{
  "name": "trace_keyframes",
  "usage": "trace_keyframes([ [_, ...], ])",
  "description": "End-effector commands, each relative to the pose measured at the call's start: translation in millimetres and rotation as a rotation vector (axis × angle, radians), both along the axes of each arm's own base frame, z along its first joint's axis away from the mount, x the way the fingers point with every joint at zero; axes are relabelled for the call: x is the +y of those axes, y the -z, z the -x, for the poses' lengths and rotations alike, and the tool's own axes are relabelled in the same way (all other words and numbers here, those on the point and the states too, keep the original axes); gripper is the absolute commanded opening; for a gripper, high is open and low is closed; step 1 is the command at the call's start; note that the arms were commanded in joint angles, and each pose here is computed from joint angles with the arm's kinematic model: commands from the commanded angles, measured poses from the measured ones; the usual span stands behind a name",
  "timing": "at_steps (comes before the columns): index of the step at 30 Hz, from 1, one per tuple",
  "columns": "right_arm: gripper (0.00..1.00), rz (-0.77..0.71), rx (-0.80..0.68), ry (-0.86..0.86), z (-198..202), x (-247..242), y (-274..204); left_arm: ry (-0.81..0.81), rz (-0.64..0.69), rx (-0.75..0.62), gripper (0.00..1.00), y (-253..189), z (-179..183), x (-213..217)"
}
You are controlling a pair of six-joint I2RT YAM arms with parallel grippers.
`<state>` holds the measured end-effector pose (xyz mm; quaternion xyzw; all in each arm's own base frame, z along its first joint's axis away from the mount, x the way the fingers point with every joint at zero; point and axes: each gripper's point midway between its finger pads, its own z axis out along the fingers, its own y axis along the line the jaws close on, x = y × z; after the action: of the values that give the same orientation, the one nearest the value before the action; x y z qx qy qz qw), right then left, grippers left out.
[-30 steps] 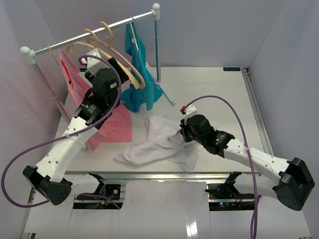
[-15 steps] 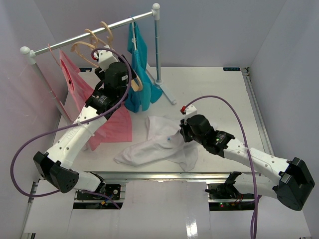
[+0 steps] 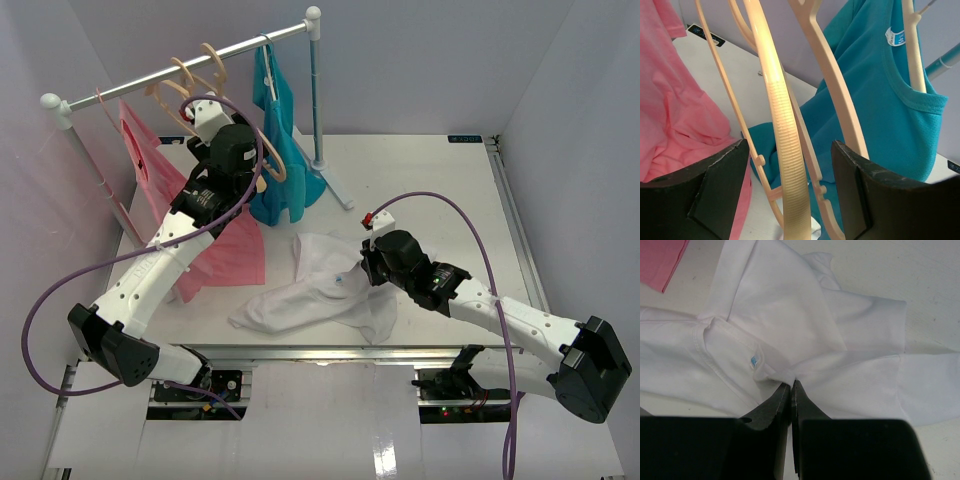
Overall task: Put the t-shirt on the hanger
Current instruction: Pick up the hanger from the clothesline.
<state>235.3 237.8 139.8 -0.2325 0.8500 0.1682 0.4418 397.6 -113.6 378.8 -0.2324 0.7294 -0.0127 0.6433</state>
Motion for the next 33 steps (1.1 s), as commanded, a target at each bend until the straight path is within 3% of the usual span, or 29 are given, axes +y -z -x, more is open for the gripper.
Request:
trace_keyframes([
  [1, 0.08, -0.019, -0.032, -0.005, -3, 3, -11, -0.034, -0.027, -0.029, 0.75, -20, 5, 14],
  [11, 0.08, 0.003, -0.021, -0.005, -4, 4, -5, -0.115, -0.176, -0.001, 0.67, -27, -2, 38],
  [33, 0.08, 0.018, -0.02, 0.001, -5, 3, -4, -0.141, -0.313, 0.002, 0.57, -49, -24, 56],
])
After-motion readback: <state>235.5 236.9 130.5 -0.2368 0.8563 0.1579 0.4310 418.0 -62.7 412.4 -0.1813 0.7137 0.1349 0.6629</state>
